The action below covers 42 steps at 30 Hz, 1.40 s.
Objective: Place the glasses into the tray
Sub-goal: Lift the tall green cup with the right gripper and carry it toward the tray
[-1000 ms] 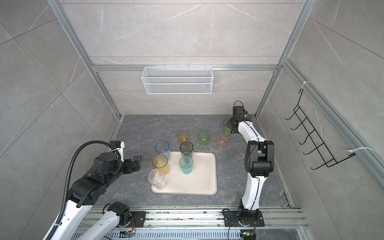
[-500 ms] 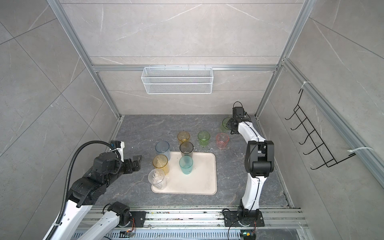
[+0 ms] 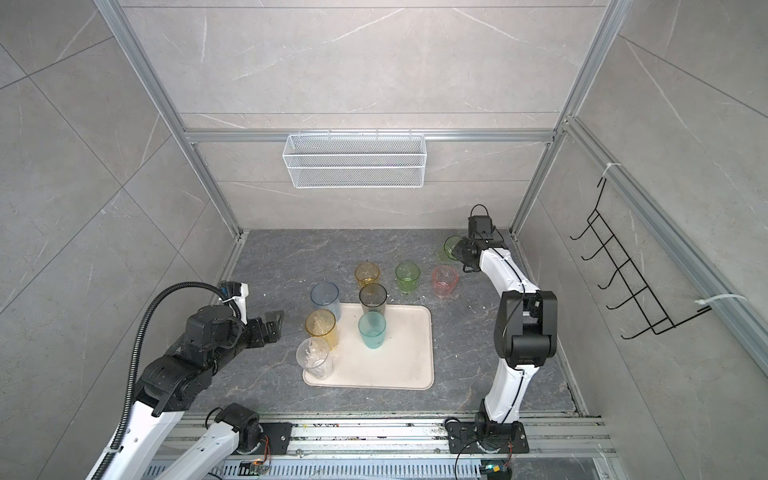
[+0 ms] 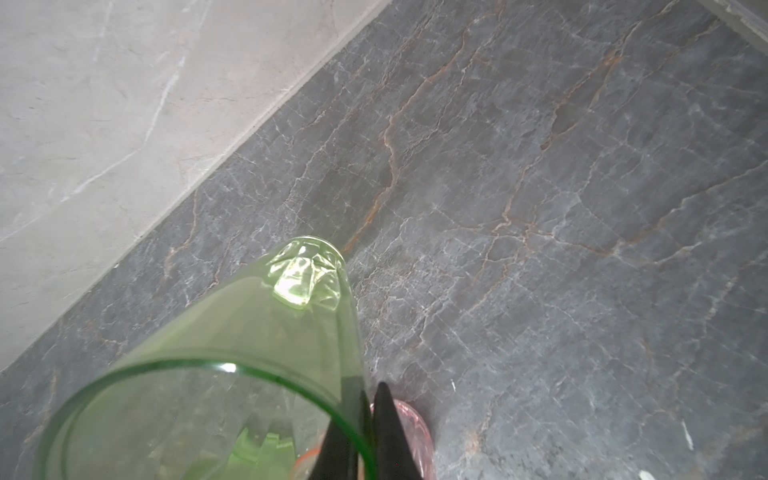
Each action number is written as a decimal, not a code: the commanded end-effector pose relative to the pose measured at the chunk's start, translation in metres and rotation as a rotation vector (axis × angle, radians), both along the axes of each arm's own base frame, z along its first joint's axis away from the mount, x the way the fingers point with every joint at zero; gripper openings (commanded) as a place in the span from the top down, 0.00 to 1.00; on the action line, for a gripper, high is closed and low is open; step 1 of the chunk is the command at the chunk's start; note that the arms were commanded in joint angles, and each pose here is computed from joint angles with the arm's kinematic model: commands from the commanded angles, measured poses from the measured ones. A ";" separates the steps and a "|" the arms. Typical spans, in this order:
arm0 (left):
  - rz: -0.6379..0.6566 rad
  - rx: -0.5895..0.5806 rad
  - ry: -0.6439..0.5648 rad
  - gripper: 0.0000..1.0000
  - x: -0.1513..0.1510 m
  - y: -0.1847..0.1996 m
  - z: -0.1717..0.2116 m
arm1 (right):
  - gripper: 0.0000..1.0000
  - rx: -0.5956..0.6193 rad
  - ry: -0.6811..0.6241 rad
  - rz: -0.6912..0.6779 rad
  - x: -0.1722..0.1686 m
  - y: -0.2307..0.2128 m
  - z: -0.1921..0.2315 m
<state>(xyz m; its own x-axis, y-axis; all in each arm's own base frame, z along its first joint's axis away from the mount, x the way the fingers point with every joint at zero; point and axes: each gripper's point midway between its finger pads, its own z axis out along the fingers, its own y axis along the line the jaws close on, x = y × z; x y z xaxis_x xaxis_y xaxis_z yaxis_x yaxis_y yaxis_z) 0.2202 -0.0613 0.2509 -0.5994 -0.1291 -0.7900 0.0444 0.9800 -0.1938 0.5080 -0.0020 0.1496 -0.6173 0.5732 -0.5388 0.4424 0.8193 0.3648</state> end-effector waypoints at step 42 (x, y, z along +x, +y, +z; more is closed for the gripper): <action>0.020 -0.035 -0.069 0.00 -0.001 0.003 0.016 | 1.00 -0.099 -0.008 0.463 -0.211 0.102 0.132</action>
<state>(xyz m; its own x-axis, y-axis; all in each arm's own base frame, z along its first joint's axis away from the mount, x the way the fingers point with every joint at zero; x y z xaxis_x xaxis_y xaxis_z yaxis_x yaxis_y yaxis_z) 0.2155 -0.0592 0.2583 -0.5723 -0.1413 -0.8078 0.0501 0.9772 -0.2065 0.3252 0.1005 0.2897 -0.7409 0.2544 -0.6216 0.0576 0.9462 0.3185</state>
